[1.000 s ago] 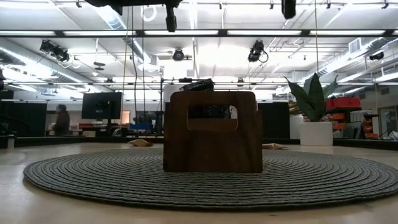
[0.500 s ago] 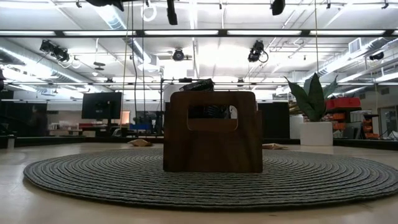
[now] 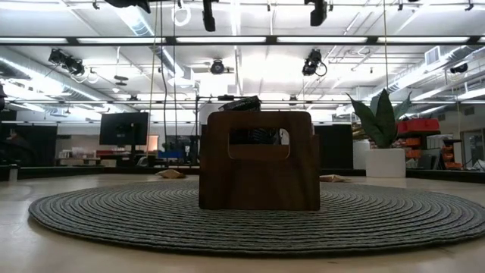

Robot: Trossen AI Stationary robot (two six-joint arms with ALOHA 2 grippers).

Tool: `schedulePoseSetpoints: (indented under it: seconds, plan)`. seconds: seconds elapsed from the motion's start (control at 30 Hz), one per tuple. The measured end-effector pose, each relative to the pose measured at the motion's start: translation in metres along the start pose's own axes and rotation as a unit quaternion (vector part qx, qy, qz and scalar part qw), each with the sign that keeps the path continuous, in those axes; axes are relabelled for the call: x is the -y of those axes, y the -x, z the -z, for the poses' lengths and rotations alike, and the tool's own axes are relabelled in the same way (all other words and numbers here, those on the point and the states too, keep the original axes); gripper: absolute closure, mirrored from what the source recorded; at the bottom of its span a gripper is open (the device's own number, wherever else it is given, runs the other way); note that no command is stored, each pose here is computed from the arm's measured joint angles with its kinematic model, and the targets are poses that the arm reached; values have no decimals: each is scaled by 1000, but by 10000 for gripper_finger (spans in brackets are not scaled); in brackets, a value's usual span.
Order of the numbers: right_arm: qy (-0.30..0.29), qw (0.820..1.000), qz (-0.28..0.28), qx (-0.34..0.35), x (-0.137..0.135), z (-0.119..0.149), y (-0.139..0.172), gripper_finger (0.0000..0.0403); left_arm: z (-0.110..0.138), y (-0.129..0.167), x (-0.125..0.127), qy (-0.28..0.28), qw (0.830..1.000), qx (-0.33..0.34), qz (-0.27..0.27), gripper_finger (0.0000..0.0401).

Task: Pick & Place Tea
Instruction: Put the brown tea bag into the bottom section of the wooden organizer

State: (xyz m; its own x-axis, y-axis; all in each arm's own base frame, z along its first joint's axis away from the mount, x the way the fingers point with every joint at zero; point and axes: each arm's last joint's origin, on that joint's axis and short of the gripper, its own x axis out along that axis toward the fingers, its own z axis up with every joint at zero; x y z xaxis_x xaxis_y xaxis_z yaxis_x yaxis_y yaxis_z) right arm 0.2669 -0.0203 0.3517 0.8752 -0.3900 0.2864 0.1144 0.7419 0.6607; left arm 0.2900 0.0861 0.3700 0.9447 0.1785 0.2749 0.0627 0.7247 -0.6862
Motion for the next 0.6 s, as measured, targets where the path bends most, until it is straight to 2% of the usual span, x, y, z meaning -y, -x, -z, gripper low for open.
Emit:
schedulePoseSetpoints:
  seconds: [0.37, 0.6]
  plan:
    - [-5, 1000, -24, 16, 5, 1, -9, 251, 2, -1, -2, 1, 1000, -3, -3, 400]
    - [26, 999, -17, -17, -1, -13, -22, 286, 2, -2, -3, 0, 1000, -4, -5, 400]
